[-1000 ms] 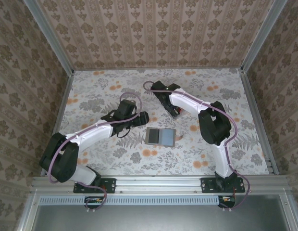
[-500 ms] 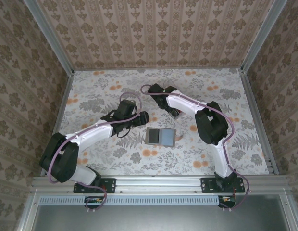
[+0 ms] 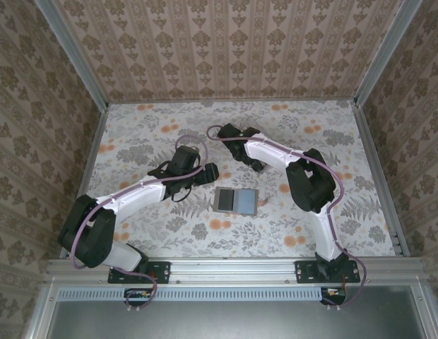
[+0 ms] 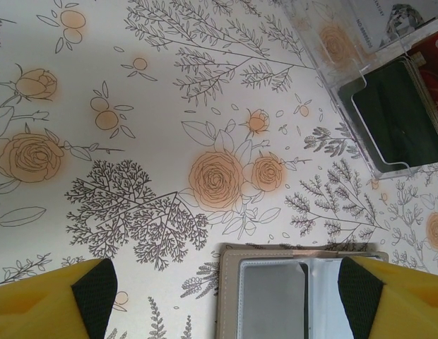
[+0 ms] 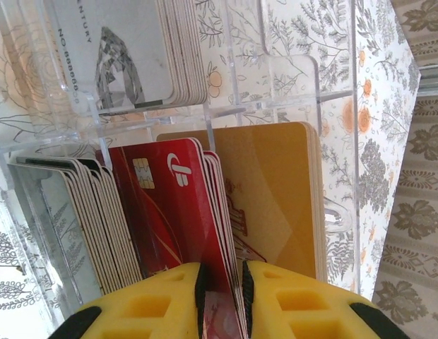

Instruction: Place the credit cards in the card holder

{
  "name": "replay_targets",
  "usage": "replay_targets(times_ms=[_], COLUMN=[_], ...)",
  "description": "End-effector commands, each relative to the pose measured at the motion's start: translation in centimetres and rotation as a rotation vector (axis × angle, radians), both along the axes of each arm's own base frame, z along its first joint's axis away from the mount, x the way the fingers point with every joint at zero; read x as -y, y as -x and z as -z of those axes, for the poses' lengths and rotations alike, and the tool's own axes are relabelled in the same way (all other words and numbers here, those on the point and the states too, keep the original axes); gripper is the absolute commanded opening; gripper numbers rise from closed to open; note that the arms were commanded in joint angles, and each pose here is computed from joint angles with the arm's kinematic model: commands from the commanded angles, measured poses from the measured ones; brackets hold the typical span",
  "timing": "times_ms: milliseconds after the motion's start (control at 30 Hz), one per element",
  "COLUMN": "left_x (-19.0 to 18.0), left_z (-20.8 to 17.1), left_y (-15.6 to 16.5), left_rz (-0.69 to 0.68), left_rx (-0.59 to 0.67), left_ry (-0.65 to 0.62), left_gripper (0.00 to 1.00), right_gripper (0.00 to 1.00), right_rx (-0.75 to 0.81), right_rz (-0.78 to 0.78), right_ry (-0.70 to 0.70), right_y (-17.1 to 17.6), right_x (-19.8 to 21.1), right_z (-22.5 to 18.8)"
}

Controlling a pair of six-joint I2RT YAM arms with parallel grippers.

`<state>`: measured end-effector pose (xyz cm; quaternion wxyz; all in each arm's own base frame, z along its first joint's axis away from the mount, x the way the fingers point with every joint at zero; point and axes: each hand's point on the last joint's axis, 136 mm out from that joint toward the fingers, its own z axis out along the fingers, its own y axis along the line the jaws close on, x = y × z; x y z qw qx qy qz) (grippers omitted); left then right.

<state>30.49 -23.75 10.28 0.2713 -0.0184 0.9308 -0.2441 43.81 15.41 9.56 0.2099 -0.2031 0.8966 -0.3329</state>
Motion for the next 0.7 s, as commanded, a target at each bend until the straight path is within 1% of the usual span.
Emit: replay_targets(times_ms=[0, 667], left_x=[-0.3, 0.0], left_z=[0.4, 0.4], left_y=[0.3, 0.2], left_rz=[-0.009, -0.008], left_rx=[-0.018, -0.022], left_ry=[0.008, 0.016], left_gripper=[0.85, 0.85], right_gripper=[0.25, 0.25], right_rx=[0.046, 0.076], right_rz=[0.010, 0.019], right_ry=[0.040, 0.026], right_y=[0.0, 0.0], right_x=[0.9, 1.3], right_z=[-1.7, -2.9])
